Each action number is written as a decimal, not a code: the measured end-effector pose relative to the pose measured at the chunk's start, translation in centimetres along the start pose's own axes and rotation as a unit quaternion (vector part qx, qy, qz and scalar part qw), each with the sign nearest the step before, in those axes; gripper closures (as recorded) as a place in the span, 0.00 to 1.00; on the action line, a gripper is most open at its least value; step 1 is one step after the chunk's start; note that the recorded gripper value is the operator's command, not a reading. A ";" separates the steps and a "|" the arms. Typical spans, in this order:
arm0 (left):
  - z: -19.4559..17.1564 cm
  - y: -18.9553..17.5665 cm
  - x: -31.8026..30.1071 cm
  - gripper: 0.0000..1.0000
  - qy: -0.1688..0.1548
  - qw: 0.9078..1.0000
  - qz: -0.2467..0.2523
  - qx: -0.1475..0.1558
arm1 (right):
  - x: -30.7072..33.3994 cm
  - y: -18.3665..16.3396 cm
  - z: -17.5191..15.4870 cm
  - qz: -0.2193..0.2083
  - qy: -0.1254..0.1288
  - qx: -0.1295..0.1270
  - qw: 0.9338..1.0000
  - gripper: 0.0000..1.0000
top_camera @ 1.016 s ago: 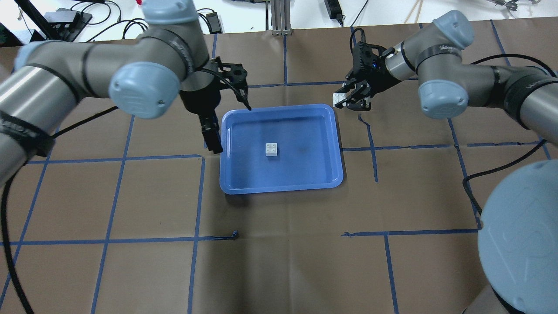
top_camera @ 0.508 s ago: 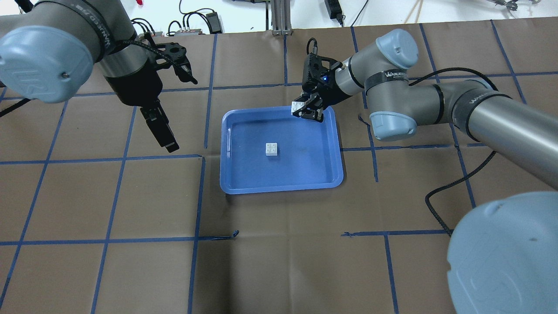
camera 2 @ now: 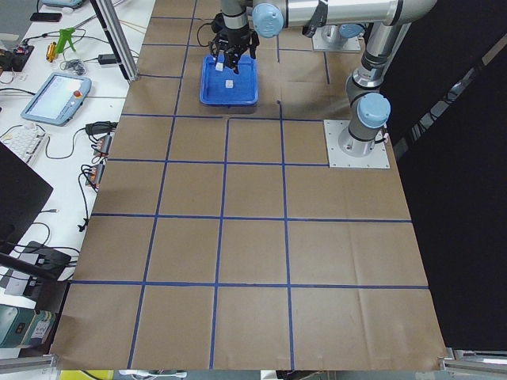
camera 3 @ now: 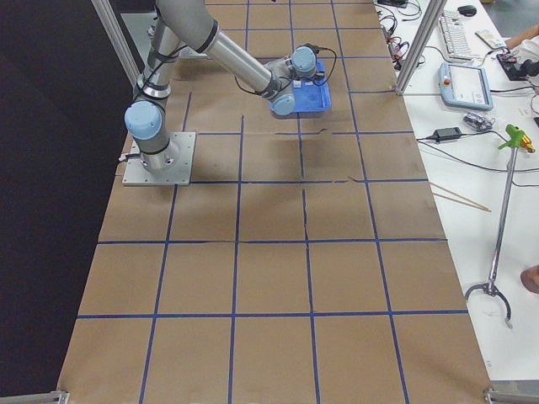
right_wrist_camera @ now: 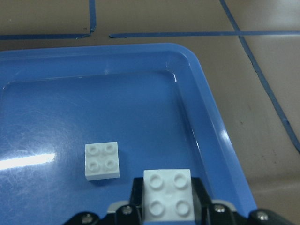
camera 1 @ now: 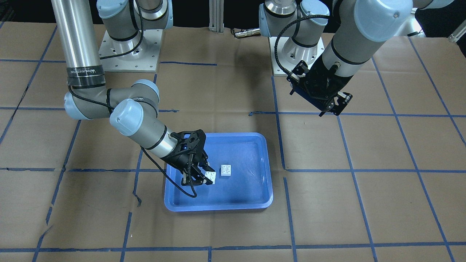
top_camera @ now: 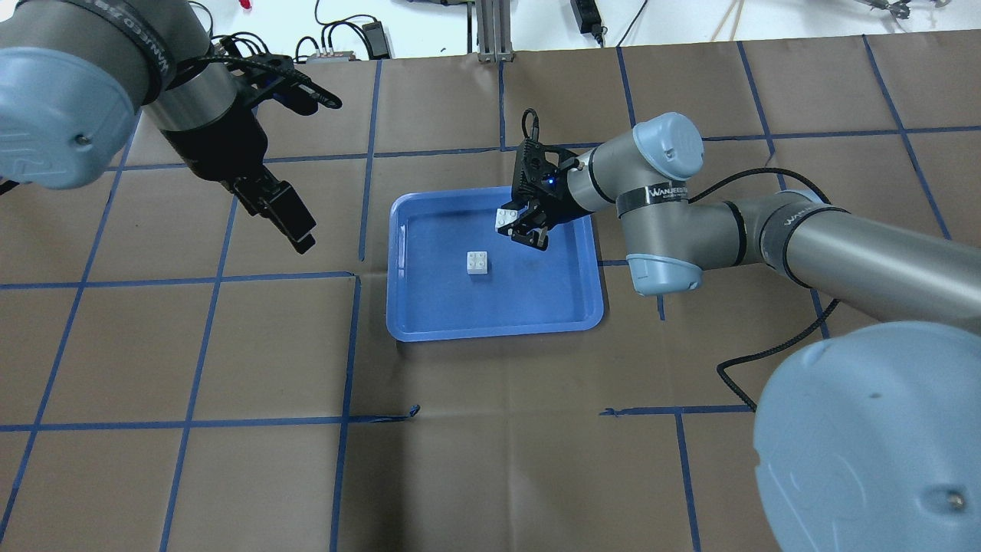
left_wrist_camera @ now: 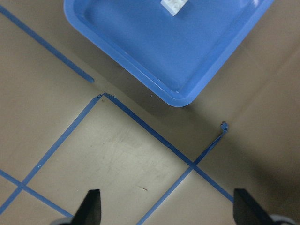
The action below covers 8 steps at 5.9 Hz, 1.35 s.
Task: Assemble white blocks and place on blue tray
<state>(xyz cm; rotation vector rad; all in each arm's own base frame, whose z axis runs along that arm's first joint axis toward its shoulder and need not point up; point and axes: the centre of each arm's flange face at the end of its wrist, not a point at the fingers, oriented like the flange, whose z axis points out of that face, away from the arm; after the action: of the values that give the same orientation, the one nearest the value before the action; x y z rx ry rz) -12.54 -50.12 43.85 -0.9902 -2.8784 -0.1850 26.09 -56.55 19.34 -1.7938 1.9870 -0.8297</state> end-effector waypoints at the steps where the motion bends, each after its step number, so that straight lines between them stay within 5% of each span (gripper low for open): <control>1: 0.0 0.0 0.0 0.01 -0.001 0.999 -0.034 0.001 | -0.3 0.5 0.6 -0.002 -0.004 -0.001 1.000 0.64; 5: -0.8 0.3 0.4 0.01 -0.010 0.975 -0.221 0.007 | -2.6 1.9 2.4 -0.020 -0.027 -0.003 0.999 0.64; 8: -0.3 0.6 0.6 0.01 -0.008 0.973 -0.230 0.002 | -3.0 1.7 3.1 -0.022 -0.029 -0.001 0.999 0.64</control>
<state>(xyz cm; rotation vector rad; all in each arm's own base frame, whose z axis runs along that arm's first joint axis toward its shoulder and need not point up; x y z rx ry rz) -12.61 -49.38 44.24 -0.3077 -3.0715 -0.2024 27.07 -54.16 15.45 -1.8463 1.9196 -0.7811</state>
